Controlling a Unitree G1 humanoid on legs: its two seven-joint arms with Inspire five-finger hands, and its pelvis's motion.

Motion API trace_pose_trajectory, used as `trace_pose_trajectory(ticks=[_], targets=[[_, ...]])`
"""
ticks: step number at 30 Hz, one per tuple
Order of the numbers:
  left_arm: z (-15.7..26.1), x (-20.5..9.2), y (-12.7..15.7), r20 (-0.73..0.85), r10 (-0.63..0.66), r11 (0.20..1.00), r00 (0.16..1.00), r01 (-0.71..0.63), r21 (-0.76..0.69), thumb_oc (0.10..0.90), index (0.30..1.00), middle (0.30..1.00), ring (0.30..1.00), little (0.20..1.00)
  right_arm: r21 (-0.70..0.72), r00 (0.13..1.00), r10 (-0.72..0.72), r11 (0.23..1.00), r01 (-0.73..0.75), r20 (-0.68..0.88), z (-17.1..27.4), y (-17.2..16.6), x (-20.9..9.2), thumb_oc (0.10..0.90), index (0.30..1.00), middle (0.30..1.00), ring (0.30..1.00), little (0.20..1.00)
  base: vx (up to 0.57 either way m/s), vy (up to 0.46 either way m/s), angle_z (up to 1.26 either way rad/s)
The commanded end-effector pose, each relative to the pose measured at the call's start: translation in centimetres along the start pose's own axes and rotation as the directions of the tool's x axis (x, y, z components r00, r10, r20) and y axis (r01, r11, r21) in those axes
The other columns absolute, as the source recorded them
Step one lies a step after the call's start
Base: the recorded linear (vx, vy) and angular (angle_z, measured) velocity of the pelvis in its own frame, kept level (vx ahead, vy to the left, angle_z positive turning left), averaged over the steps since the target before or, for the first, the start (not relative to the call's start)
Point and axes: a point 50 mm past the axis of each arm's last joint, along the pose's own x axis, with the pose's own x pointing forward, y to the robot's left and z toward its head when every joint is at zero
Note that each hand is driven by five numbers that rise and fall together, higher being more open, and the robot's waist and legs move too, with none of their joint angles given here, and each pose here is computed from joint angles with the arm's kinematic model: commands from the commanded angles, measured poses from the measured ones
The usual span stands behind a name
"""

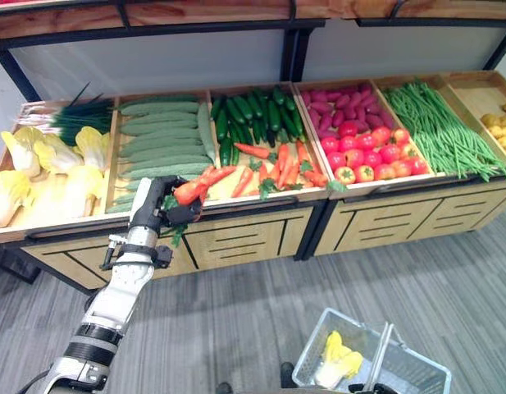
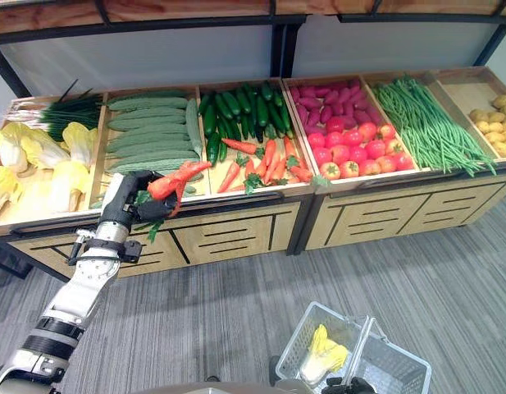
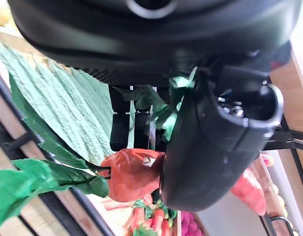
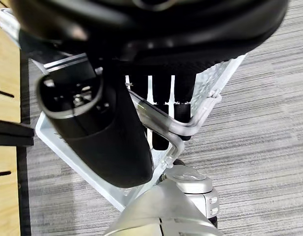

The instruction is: Get the vegetables into the basket

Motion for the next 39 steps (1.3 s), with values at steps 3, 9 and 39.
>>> trace_pose_trajectory(ticks=[3, 9, 39], targets=[[5.1, 1.1, 3.3, 0.25, 0.094, 0.992, 0.964, -0.113, 0.061, 0.4, 0.3, 0.3, 0.3, 0.3, -0.073, 0.997, -0.016, 0.997, 0.01, -0.077, -2.0, -0.7, -0.2, 0.4, 0.3, 0.3, 0.3, 0.3, -0.02, 0.036, 0.11], [4.8, 0.3, 4.1, 0.239, 0.06, 0.977, 0.969, -0.107, 0.186, 0.4, 0.3, 0.3, 0.3, 0.3, -0.081, 0.996, -0.008, 0.997, 0.001, -0.086, -2.3, -0.6, -0.2, 0.4, 0.3, 0.3, 0.3, 0.3, -0.02, 0.036, 0.15], [6.0, 0.2, 2.4, 0.278, -0.046, 0.98, 0.959, -0.01, 0.199, 0.4, 0.3, 0.3, 0.3, 0.3, 0.052, 0.995, -0.076, 0.995, 0.079, -0.068, -2.7, -1.9, -0.4, 0.4, 0.3, 0.3, 0.3, 0.3, -0.04, 0.106, -0.08]])
